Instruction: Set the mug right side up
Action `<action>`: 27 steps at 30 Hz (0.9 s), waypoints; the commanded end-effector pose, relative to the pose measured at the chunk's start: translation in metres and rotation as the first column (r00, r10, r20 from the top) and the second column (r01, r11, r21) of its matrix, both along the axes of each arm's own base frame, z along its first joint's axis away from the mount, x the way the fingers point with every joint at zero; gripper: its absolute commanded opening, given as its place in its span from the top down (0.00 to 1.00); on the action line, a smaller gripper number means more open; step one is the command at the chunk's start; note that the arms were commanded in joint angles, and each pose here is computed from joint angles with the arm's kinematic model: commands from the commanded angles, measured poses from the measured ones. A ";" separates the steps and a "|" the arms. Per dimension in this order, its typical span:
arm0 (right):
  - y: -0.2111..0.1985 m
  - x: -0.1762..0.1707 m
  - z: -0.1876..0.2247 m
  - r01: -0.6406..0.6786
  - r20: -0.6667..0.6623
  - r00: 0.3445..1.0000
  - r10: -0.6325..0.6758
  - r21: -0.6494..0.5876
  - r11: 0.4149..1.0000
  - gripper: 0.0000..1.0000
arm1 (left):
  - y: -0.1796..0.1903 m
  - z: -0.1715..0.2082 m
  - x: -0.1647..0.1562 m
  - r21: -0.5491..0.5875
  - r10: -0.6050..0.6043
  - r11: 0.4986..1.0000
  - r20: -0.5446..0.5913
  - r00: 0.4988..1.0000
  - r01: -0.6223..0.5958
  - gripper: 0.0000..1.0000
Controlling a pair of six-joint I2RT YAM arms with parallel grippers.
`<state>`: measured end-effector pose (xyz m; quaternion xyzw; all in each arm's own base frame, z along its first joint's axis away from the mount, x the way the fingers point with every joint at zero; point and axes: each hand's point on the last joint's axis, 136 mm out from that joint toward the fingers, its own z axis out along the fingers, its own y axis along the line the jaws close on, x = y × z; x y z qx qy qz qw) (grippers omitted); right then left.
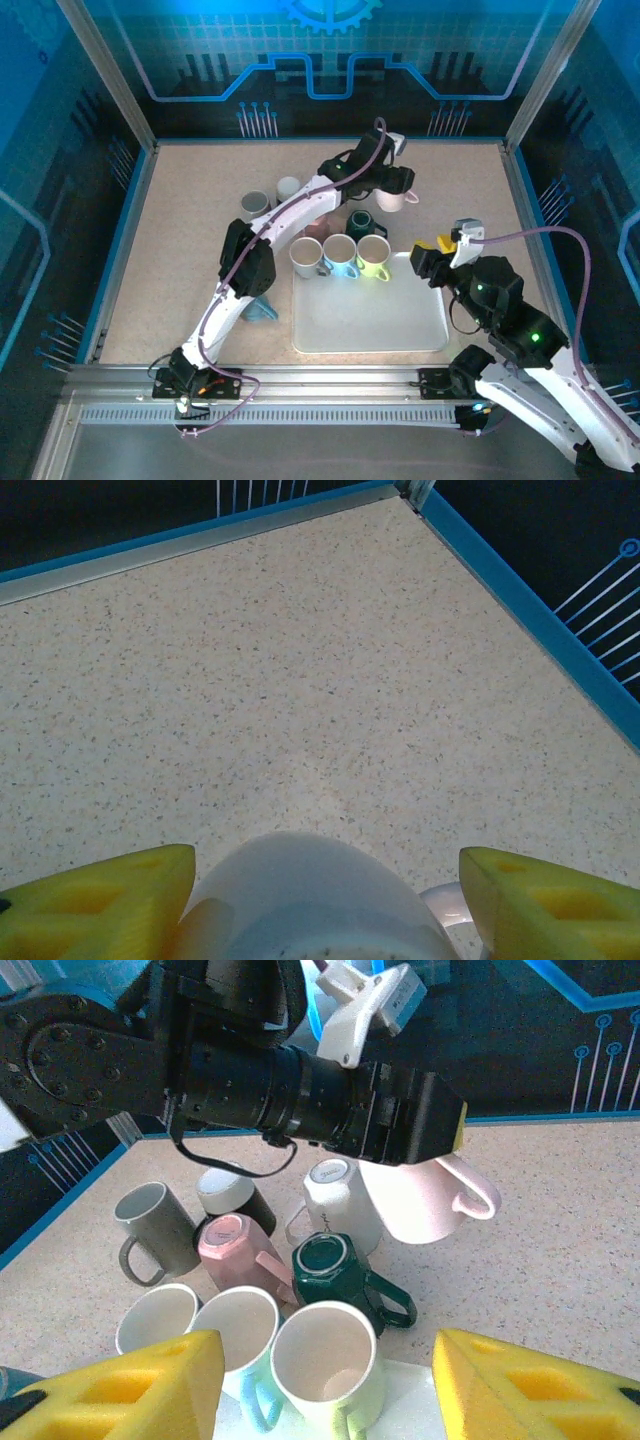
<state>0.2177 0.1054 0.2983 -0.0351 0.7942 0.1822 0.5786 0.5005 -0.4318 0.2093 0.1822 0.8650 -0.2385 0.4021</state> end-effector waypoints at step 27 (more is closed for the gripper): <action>0.113 0.089 0.107 0.022 -0.185 0.742 0.645 0.968 0.252 0.40 | 0.165 0.240 -0.158 -0.400 0.186 0.915 0.540 0.821 0.057 0.59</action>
